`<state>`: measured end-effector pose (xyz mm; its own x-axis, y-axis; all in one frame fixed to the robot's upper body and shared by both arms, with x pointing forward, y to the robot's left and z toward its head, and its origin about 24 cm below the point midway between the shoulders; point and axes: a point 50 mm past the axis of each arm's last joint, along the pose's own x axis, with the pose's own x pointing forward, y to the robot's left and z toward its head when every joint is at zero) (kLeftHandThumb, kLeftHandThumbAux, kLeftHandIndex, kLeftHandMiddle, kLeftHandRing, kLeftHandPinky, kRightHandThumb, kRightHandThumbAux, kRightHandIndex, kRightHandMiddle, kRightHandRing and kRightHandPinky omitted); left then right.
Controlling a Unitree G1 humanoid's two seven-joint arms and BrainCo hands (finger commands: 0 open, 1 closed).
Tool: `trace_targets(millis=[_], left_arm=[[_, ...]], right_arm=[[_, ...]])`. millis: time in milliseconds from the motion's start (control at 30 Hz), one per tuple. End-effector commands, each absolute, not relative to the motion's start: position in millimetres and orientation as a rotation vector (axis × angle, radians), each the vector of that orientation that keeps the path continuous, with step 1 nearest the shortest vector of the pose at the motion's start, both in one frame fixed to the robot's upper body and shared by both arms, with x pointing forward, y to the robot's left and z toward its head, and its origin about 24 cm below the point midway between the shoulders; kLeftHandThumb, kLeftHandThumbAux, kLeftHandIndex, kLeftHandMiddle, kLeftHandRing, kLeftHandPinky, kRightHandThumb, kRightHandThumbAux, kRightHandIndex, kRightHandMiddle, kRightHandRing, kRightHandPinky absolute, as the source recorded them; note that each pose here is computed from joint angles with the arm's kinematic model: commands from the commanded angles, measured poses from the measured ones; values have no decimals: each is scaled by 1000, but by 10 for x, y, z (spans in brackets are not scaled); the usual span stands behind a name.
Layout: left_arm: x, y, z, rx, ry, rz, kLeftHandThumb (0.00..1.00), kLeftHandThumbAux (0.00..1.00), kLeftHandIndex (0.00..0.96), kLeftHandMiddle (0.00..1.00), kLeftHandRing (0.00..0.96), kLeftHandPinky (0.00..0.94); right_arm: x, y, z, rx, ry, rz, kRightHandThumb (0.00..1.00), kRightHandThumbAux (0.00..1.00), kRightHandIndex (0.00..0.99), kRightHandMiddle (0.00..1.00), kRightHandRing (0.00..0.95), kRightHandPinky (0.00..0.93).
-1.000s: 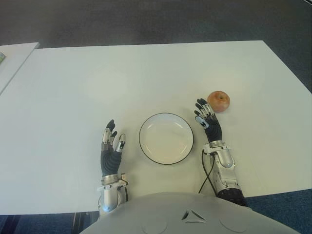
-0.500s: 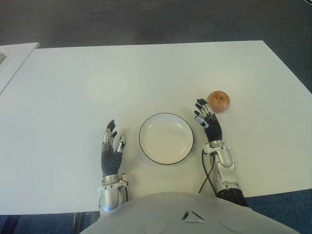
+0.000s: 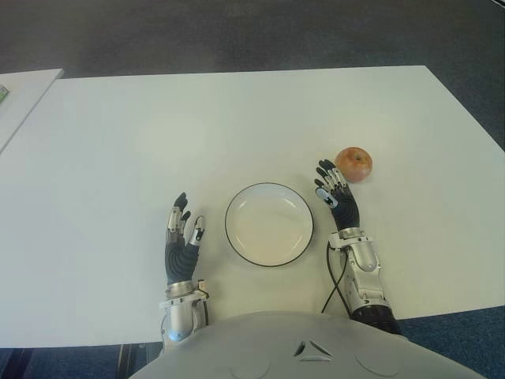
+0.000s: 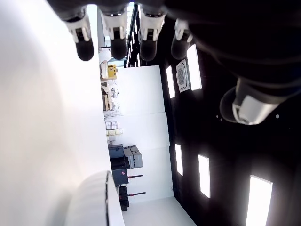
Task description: Put the apples into the plate.
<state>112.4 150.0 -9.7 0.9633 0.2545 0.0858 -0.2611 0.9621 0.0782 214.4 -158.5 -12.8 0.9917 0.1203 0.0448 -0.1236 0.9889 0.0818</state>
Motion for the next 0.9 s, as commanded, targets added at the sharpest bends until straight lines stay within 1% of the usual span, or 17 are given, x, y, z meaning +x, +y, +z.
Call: trace_targets(millis=[33, 100, 333, 667, 900], left_arm=[[1122, 1481, -119, 72, -64, 283, 89, 415, 0, 0, 0, 0], [1123, 1480, -119, 72, -65, 283, 89, 416, 0, 0, 0, 0], [1145, 1460, -113, 76, -68, 278, 91, 413, 0, 0, 0, 0], [1148, 1449, -121, 82, -62, 278, 90, 400, 0, 0, 0, 0], [1154, 1429, -134, 82, -56, 271, 88, 393, 0, 0, 0, 0]], right_arm=[[2053, -1583, -265, 107, 35, 128, 156, 535, 47, 5, 0, 34], [2057, -1580, -243, 109, 26, 133, 156, 539, 47, 7, 0, 36], [2100, -1550, 15, 119, -56, 156, 164, 555, 44, 12, 0, 37], [2134, -1559, 201, 96, -120, 160, 196, 571, 55, 3, 0, 38], [2235, -1583, 320, 102, -158, 164, 252, 564, 70, 8, 0, 36]])
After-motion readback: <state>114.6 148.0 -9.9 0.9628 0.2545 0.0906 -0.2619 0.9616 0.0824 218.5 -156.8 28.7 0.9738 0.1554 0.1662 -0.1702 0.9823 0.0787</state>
